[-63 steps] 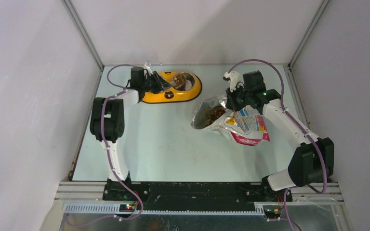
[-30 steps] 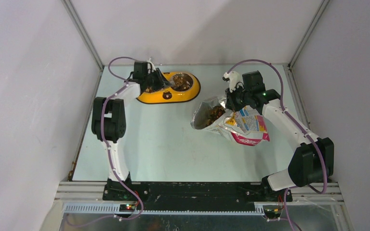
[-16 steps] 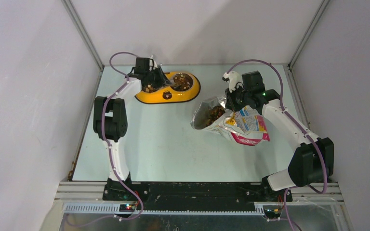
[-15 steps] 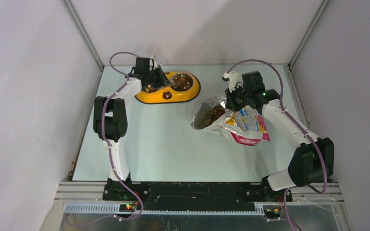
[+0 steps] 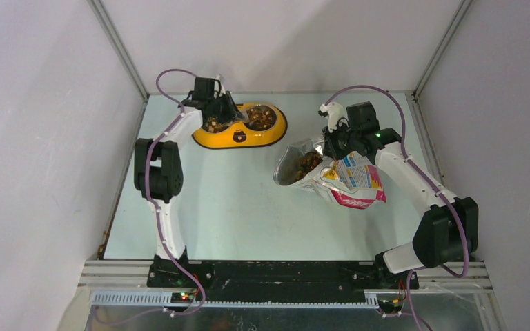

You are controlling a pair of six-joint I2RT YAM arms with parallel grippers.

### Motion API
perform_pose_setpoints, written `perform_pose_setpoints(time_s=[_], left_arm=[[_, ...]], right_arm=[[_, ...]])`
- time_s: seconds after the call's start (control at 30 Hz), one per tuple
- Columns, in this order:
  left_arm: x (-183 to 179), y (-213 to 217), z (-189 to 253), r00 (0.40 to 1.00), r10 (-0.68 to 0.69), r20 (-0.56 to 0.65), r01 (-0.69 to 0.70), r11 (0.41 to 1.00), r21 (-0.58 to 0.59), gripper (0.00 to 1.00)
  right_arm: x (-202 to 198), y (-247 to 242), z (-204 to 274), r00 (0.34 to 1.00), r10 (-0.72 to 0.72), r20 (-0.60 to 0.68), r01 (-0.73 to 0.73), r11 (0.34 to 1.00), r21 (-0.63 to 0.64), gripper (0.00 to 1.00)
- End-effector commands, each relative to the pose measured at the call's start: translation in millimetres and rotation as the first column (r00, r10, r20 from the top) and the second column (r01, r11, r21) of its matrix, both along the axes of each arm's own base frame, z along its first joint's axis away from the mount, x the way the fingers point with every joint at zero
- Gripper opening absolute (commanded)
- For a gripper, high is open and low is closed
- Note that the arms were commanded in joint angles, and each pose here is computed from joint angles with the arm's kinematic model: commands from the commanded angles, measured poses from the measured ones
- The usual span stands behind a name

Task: Serve the pet food
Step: Pour the pet food into the pet food bowl.

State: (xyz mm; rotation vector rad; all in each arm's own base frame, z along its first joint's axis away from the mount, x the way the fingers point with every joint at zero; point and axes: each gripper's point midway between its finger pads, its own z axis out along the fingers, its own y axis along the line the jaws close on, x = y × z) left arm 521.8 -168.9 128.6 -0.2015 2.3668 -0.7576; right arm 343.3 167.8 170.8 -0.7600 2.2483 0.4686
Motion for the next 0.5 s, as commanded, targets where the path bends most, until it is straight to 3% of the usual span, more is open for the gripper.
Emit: perform_pose_setpoints(time_s=[0.0,0.47], left_arm=[[12,10,10,0.999,0.019,0.04,-0.021,0.998,0.06,0.0],[10,13,26,0.999,0.011,0.052,-0.018,0.991,0.133,0.0]], right_arm=[[-2,-12,-1,1.0,-0.023,0.007,0.023,0.998,-0.051,0.0],[-3,-11,0,1.0,-0.02,0.009,0.021,0.999,-0.05,0.0]])
